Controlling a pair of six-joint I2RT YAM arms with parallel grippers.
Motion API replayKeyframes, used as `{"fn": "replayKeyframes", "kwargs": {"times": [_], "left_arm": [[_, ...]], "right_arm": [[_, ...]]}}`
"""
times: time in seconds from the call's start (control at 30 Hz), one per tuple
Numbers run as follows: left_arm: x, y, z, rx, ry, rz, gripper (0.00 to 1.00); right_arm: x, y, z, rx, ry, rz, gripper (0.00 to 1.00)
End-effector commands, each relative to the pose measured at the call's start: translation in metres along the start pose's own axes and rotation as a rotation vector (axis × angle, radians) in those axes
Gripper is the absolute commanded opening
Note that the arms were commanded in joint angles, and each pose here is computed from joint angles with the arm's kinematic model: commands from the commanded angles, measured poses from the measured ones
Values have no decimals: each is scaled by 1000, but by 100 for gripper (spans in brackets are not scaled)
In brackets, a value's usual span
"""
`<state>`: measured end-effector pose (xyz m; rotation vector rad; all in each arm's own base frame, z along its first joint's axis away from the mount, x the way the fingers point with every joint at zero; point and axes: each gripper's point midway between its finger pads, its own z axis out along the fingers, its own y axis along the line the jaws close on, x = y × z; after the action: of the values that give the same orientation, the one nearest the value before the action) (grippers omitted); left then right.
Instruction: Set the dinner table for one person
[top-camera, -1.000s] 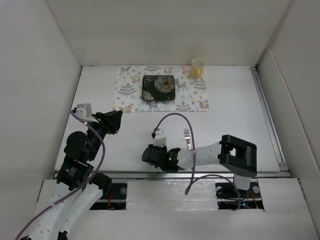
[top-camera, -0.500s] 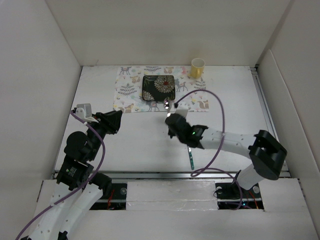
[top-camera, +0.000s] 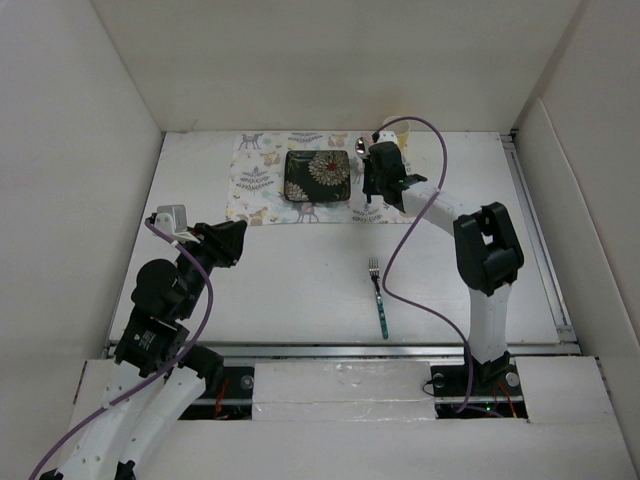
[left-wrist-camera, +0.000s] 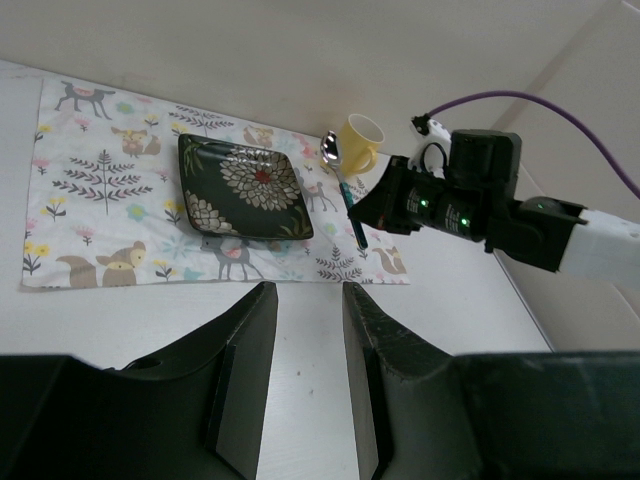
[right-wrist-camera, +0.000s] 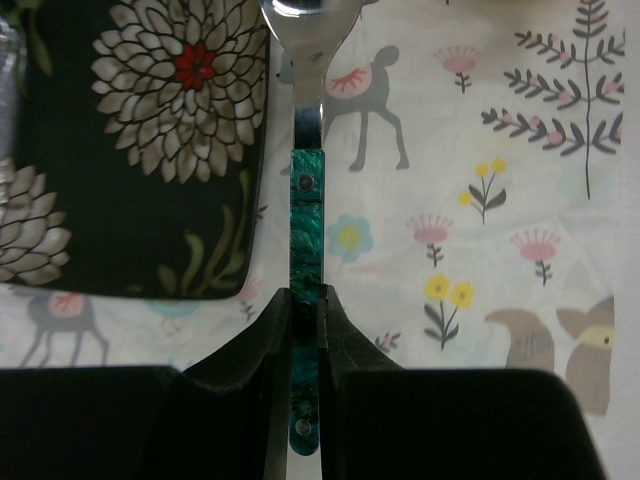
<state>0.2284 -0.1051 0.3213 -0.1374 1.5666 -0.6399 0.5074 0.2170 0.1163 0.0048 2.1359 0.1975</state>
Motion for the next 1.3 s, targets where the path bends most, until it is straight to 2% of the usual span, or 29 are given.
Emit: {"fn": "replayKeyframes", "kwargs": {"times": [0.0,0.1,0.23,0.3,0.53,0.6,0.73,0.77,0.83,0.87,0.9,0.97,1.03,1.07,1.1,1.13,1.17,1.2,1.23,1.27], "left_arm": [[-10,-7,1,25,-25,12,30],[-8,-7,1,25,-20,13,30],[-8,-6,3,19,-16,13,30],[-8,-7,3,24,-16,13,30],[-6,-7,4,26,-12,12,30],[-6,-7,4,26,-10,12,30],[-6,-8,4,31,-11,10,30],[-6,-7,4,27,-10,12,30],[-5,-7,4,27,-8,11,30],[-6,-9,4,34,-8,10,30],[-5,-9,4,35,-7,11,30],[-7,-9,4,34,-11,10,30],[-5,-9,4,35,-7,11,30],[-6,-10,3,41,-9,10,30],[-7,-10,2,42,-14,8,30],[-9,-10,1,42,-21,7,30],[-9,-10,1,38,-22,7,30],[-9,-10,0,40,-23,7,30],[-9,-10,0,40,-24,7,30],[-10,-13,-1,55,-25,5,30]], "right_arm": [[-38,-3,14,-37,-16,-44,0],[-38,-12,38,-32,9,-19,0],[-34,-10,49,-32,22,-14,0],[-19,-19,59,-8,69,-12,0],[-2,-25,74,10,113,11,0],[3,-28,76,24,123,24,3],[1,-30,72,42,117,39,22],[-3,-30,70,40,104,42,38],[-12,-30,60,43,83,49,47],[-16,-24,53,35,72,49,55],[-12,-21,46,30,76,42,58],[-43,-12,18,3,-5,47,62],[-30,-9,-5,4,5,30,63],[-50,-2,-32,-20,-57,45,63],[-47,1,-47,-31,-73,48,62],[-3,2,-58,-28,-12,19,60],[-15,9,-90,-66,-74,54,51],[53,12,-118,-79,11,25,21],[53,12,-118,-79,12,24,21],[52,16,-146,-108,-23,80,9]]}}
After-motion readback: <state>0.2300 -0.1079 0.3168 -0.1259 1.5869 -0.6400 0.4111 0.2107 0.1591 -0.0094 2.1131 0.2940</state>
